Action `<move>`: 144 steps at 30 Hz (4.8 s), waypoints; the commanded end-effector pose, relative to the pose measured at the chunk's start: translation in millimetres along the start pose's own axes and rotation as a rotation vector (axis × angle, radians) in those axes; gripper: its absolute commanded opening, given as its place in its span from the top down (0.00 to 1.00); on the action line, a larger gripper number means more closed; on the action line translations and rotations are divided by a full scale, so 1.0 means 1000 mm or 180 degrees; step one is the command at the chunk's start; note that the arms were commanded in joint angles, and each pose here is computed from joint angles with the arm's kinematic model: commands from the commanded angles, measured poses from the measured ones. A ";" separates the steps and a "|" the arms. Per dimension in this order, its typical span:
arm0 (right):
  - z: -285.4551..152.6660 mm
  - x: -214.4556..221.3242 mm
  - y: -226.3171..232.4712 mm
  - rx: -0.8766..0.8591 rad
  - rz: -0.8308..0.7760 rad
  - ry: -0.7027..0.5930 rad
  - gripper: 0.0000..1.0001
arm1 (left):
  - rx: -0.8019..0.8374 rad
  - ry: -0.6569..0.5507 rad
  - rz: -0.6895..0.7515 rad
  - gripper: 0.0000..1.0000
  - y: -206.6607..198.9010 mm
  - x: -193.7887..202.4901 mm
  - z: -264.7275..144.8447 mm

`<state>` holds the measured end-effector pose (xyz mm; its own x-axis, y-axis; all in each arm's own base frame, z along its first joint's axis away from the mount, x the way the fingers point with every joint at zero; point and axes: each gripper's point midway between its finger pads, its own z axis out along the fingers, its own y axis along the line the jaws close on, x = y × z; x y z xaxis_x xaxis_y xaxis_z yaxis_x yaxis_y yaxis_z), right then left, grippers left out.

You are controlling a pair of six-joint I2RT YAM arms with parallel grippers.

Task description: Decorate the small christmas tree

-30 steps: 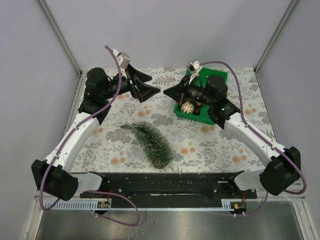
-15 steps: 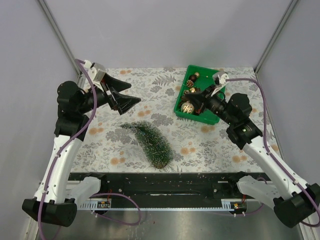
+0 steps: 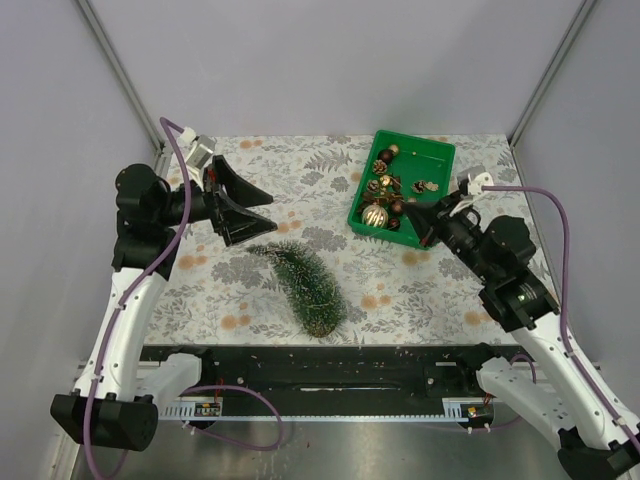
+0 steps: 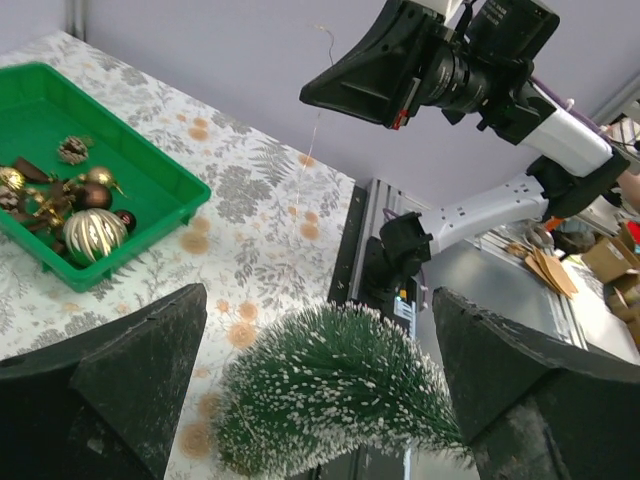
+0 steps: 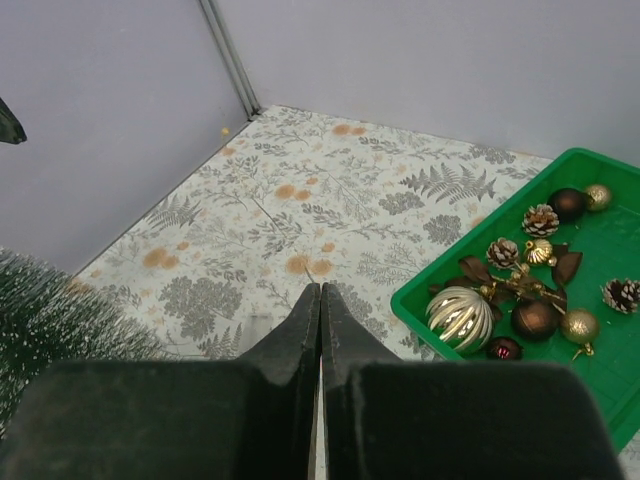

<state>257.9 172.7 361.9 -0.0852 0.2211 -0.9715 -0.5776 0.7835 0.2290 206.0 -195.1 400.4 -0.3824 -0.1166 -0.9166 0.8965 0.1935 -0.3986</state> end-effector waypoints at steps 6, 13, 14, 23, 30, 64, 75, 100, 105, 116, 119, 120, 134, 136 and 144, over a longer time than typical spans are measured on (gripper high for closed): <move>-0.056 -0.015 0.039 -0.0509 -0.0032 0.0037 1.00 | 0.0179 -0.0005 0.0064 0.01 -0.017 -0.007 -0.012; -0.089 -0.021 0.100 -0.1581 -0.0041 0.0239 1.00 | -0.0052 -0.0080 0.0052 0.01 -0.004 -0.007 -0.014; -0.089 -0.022 0.103 -0.1651 -0.0045 0.0245 1.00 | -0.0090 -0.0092 0.0073 0.01 -0.002 -0.007 -0.015; -0.083 -0.028 0.127 -0.2173 -0.0068 0.0330 1.00 | -0.0650 -0.0203 -0.0005 0.04 0.025 0.000 -0.019; -0.062 0.007 0.175 -0.2389 -0.0561 0.0640 1.00 | -0.1079 -0.0185 -0.0074 0.06 0.053 0.006 -0.025; 0.078 0.136 0.298 -0.0811 -0.2286 0.0577 0.81 | -0.1485 -0.0050 -0.0128 0.12 0.076 0.023 -0.035; 0.056 0.120 0.324 -0.1247 -0.1877 0.0546 0.41 | -0.1568 0.0065 0.0044 0.06 0.072 0.032 -0.042; -0.017 0.000 0.319 -0.1980 -0.0852 0.0230 0.07 | -0.1987 0.0112 0.0245 0.01 0.083 0.027 -0.061; -0.028 -0.035 0.282 -0.1697 -0.0809 0.0043 0.07 | -0.2000 0.0143 0.0203 0.01 0.084 0.034 -0.063; -0.057 -0.078 0.222 -0.1417 -0.0692 -0.0207 0.08 | -0.2116 0.0142 0.0112 0.01 0.092 0.036 -0.071; -0.058 -0.069 0.210 -0.1304 -0.0759 -0.0178 0.08 | -0.2153 0.0143 0.0128 0.01 0.091 0.037 -0.075; -0.057 -0.065 0.203 -0.1207 -0.0798 -0.0159 0.08 | -0.2162 0.0155 0.0137 0.01 0.090 0.038 -0.076; -0.005 -0.011 0.154 -0.0535 -0.0856 0.0241 0.18 | -0.2322 0.0222 -0.0212 0.01 0.091 0.047 -0.102; 0.003 -0.018 0.130 -0.0288 -0.0728 0.0208 0.20 | -0.2373 0.0251 -0.0206 0.01 0.096 0.052 -0.106; 0.043 0.002 0.054 0.0301 -0.0086 0.0524 0.21 | -0.2609 0.0401 -0.0507 0.01 0.129 0.072 -0.117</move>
<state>251.5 233.6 382.6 -0.1003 0.0111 -0.9949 -0.5023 0.8626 0.0603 258.6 -73.3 289.2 -0.5422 -0.1099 -0.8330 0.4317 0.8141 -0.3884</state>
